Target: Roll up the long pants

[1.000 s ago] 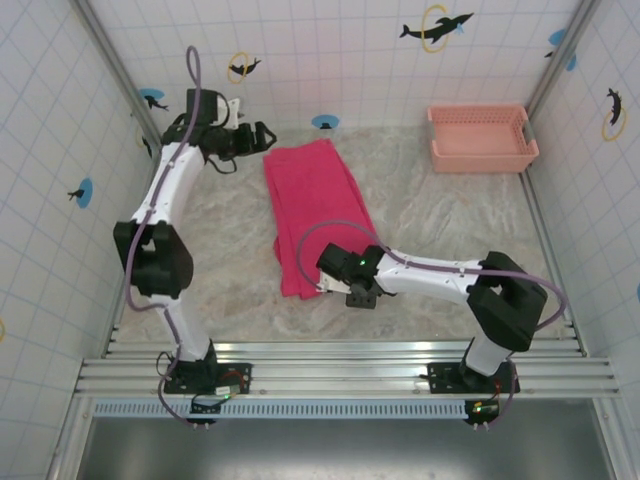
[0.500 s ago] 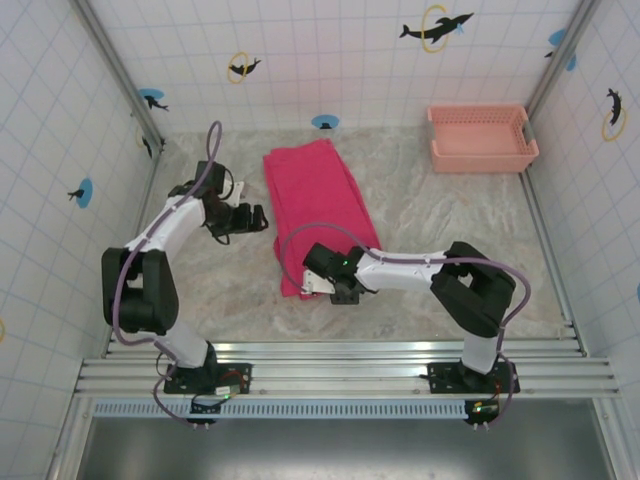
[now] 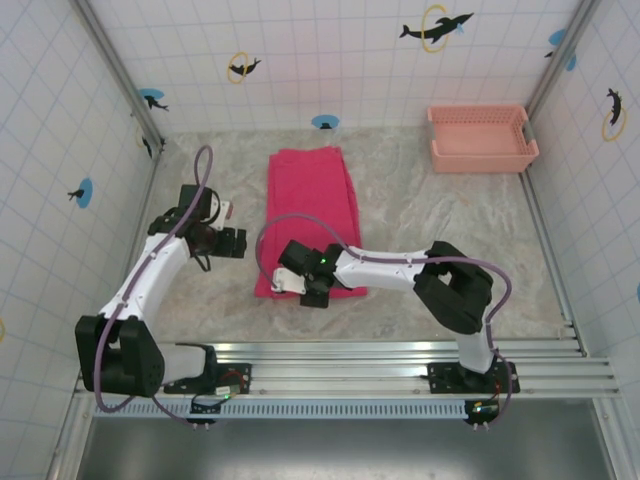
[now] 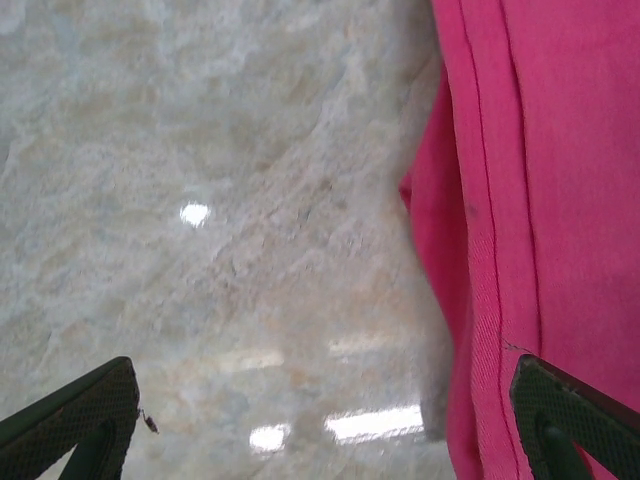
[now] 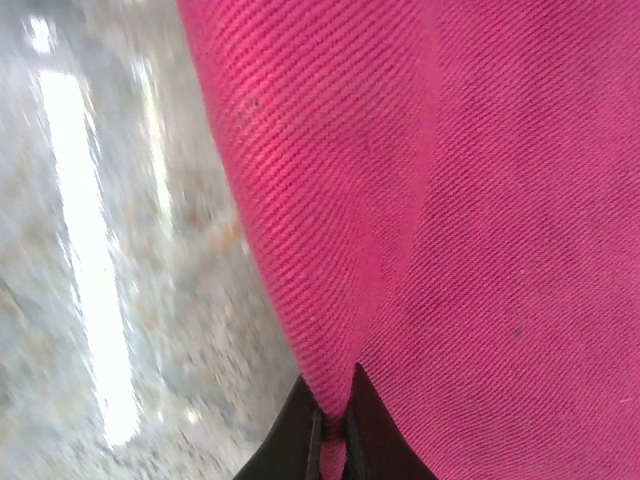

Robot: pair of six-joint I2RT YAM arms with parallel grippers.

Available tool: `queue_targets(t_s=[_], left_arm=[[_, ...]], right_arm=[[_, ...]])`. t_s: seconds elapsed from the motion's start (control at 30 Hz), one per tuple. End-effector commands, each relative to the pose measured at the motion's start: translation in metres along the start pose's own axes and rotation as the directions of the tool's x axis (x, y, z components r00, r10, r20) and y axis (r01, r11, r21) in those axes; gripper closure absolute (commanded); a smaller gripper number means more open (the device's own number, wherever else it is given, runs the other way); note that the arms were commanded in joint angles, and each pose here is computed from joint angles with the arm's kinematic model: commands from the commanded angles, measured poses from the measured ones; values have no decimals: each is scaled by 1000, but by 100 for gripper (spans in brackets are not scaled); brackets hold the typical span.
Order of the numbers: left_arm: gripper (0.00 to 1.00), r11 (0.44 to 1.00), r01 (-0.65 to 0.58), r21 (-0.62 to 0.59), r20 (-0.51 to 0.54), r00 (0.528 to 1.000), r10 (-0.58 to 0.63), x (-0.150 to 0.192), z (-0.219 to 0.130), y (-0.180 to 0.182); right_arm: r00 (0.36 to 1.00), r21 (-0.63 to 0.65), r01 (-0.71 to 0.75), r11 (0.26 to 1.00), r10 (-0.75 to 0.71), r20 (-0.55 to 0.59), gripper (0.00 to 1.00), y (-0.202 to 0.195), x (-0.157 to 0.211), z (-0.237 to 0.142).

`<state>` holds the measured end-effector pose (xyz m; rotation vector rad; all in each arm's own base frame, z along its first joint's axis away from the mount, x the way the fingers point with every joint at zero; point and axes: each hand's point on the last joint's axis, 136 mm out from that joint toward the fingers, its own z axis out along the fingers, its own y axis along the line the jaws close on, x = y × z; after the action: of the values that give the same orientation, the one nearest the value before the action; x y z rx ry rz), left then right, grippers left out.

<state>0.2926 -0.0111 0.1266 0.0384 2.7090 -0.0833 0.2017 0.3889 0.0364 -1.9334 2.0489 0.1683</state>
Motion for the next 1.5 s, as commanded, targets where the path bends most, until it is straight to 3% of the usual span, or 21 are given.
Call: queue_targets(t_s=[0.0,0.17,0.3,0.43,0.7,1.07,1.47], left_arm=[[3,998,-44,-33,-16,999,44,13,-13,5],[2,996,-80,-32,3,997,80,17,-22,4],[2,997,-76,20,13,997,75,15,-23,-6],[3,994,-74,74,24,997,73,9,-21,-17],[3,992,-84,91,0,996,84,6,-7,-32],[3,992,-107,65,-9,994,108,-7,-9,-33],[3,987,-55,153,-124,990,75,19,29,-57]], right_arm=[[997,-109,-50,993,56,52,93,12,-28,-6],[993,-239,-90,967,105,50,97,3,-51,-19],[984,-405,-144,903,173,35,96,-4,-65,-36],[975,-454,-185,871,221,26,96,-23,-71,-40],[916,-609,-288,739,399,51,93,-57,-81,-31],[898,-624,-313,716,437,50,92,-73,-92,10],[860,-579,-369,727,503,84,92,-103,-96,29]])
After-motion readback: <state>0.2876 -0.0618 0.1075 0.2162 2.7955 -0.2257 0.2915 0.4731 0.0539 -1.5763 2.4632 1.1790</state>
